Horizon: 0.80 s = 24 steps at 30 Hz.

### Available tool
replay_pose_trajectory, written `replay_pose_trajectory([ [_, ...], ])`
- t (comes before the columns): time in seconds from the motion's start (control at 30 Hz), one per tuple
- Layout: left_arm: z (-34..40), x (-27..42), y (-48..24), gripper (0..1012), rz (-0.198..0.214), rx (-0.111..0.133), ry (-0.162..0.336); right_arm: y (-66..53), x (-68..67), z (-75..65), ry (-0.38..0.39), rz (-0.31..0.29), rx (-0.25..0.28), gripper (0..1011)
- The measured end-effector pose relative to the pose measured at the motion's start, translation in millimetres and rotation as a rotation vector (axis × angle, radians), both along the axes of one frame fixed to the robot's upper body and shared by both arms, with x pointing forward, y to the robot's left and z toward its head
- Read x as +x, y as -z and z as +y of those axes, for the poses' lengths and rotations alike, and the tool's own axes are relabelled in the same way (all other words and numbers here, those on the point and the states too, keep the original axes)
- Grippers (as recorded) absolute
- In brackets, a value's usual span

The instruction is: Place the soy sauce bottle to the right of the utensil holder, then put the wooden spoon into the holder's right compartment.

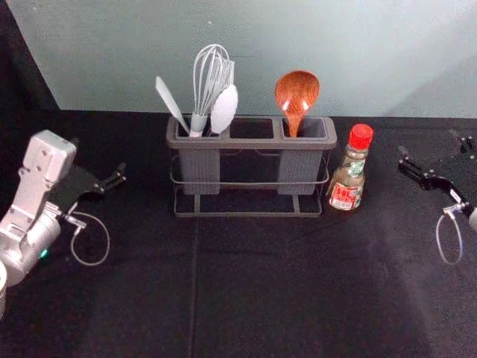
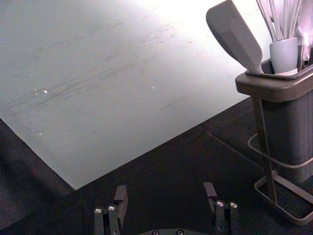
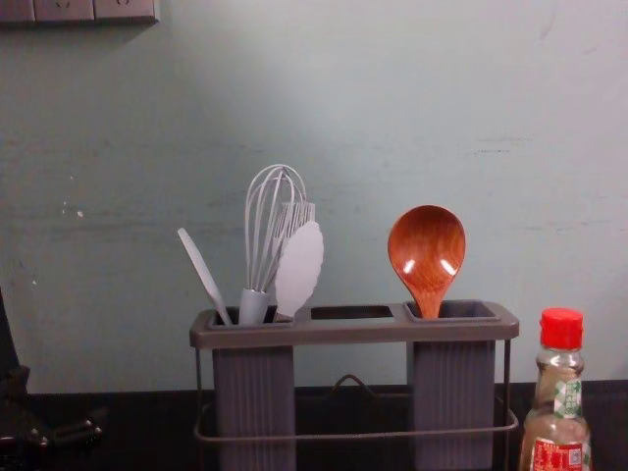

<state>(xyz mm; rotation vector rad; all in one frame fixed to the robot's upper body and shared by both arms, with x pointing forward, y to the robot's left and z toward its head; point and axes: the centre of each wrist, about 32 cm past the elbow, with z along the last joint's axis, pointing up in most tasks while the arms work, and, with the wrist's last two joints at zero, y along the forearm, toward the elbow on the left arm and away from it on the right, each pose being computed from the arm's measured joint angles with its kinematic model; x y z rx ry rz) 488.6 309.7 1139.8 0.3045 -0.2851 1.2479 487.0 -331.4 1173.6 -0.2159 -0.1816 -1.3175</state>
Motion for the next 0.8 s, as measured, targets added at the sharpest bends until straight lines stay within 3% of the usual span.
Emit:
replay_pose_trajectory([
  [0.8, 0.0, 0.0, 0.0, 1011, 0.0, 0.0, 0.0, 0.0, 0.0, 0.0, 0.0, 0.0, 0.0, 1004],
])
